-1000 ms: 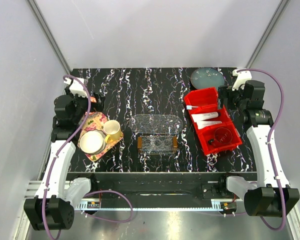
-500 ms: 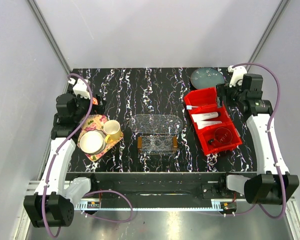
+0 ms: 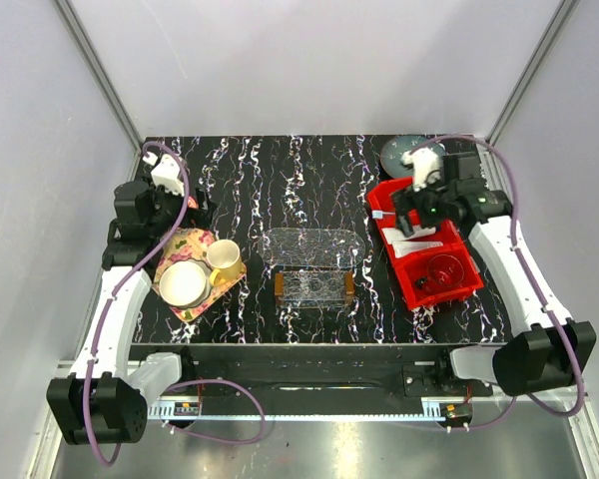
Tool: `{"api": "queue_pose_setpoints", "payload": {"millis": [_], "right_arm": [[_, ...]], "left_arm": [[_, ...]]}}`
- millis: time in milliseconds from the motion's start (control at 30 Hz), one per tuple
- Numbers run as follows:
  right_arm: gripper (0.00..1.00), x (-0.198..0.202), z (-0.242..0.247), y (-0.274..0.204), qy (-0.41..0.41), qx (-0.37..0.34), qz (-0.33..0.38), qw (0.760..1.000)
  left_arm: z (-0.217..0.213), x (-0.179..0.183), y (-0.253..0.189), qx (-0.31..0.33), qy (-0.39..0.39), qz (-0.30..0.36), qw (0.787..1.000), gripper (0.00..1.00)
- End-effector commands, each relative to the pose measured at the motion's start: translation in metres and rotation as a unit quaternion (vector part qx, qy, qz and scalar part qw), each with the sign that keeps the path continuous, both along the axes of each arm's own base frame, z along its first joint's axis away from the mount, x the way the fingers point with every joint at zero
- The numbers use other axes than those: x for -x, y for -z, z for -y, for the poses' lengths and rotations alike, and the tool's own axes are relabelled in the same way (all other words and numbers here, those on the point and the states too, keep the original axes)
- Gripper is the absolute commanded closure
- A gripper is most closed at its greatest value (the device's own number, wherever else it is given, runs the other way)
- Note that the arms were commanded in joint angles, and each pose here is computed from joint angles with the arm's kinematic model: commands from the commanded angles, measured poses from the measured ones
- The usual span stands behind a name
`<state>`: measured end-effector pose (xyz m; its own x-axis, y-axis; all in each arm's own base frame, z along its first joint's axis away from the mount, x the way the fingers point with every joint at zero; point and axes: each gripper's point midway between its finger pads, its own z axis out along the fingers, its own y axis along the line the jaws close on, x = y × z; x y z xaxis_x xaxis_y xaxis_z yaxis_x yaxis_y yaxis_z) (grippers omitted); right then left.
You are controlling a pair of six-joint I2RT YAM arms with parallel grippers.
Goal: Prepare toiletry sets of a toothbrush and toothpaste on the tray
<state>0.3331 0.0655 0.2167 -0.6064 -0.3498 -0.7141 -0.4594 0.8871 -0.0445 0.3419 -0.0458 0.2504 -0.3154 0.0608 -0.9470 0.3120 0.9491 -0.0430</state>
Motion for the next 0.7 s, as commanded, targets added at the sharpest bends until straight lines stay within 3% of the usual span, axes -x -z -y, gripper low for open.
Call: {"api": "queue_pose_setpoints", "payload": {"millis": [0,333,667], "right_arm": [[0.03,0.03,-0.059,-0.009,-0.138,0.004,0.007,0.99],[0.0,0.063,-0.135,0.015,-0.298,0.043,-0.046,0.953],[0.0,0.077,-0.182,0.065,-0.383,0.11,-0.097,0.912]], "left_arm": [[0.005,-0.007,-0.022,-0.003,0.02,0.03,0.999,0.01],[0.002,-0.007,-0.021,-0.013,0.015,0.032,0.999,0.01],[0.0,-0.007,-0.016,-0.021,0.012,0.03,0.999,0.01]]}}
